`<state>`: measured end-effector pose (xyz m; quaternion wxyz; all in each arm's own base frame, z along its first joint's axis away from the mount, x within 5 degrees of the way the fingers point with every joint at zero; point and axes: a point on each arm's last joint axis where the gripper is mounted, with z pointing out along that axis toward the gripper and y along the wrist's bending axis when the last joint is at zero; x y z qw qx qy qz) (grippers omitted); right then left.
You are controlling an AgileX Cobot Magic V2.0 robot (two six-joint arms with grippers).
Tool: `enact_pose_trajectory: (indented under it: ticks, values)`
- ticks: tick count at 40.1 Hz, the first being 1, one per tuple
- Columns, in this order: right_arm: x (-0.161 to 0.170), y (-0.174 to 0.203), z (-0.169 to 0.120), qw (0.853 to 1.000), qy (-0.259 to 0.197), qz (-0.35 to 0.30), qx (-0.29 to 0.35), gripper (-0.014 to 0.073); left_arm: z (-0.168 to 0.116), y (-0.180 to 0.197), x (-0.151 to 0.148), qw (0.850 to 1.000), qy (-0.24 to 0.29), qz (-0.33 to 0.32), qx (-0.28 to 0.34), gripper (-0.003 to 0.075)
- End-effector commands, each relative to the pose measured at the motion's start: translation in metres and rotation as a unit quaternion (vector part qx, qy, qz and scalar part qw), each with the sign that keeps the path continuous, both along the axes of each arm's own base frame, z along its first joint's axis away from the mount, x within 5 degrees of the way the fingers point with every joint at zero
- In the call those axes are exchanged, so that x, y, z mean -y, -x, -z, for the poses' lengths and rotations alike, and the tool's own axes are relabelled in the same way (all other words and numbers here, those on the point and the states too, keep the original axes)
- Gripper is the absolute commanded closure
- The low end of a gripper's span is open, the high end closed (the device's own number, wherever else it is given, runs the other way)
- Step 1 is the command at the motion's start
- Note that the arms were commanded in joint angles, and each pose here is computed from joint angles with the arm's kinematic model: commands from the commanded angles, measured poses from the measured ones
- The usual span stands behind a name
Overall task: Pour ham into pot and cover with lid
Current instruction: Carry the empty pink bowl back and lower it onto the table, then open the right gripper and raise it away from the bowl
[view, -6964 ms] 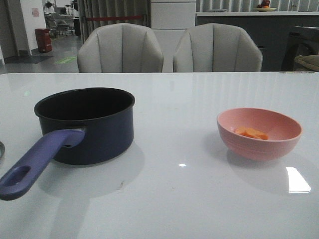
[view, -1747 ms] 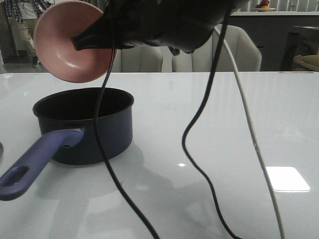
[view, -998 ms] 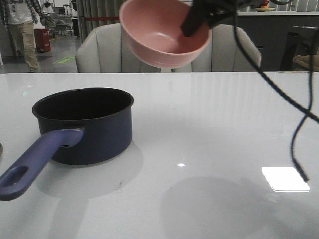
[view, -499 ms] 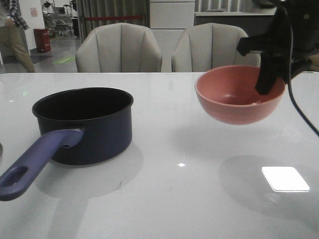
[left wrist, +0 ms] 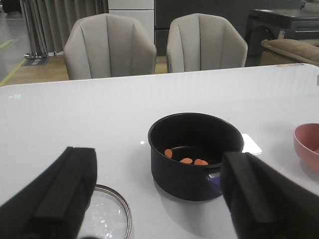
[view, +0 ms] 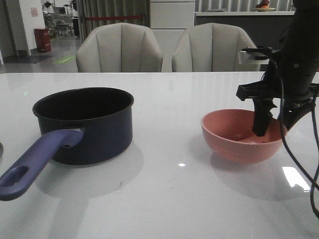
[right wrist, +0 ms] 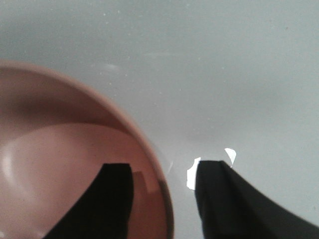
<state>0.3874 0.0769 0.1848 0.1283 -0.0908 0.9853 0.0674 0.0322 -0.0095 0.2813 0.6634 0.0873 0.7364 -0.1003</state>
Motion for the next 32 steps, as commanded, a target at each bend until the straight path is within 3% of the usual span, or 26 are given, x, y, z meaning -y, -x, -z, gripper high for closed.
enact_pose_trajectory:
  ticks: [1, 14, 22, 32]
  values:
    - [0.003, 0.000, -0.038, 0.998, -0.003, -0.002, 0.063, 0.0122, -0.014, 0.000, 0.000, 0.999, 0.017, 0.003, 0.040, 0.0168]
    - [0.009, 0.046, -0.113, 0.981, -0.011, -0.029, 0.194, 0.0122, -0.014, 0.000, 0.000, 0.999, 0.017, 0.003, 0.040, 0.0168]
    - [0.019, 0.094, -0.143, 0.952, -0.023, -0.014, 0.305, 0.0122, -0.014, 0.000, 0.000, 0.999, 0.017, 0.003, 0.040, 0.0168]
    - [0.033, 0.162, -0.161, 0.900, -0.048, 0.015, 0.433, 0.0122, -0.014, 0.000, 0.000, 0.999, 0.017, 0.003, 0.040, 0.0168]
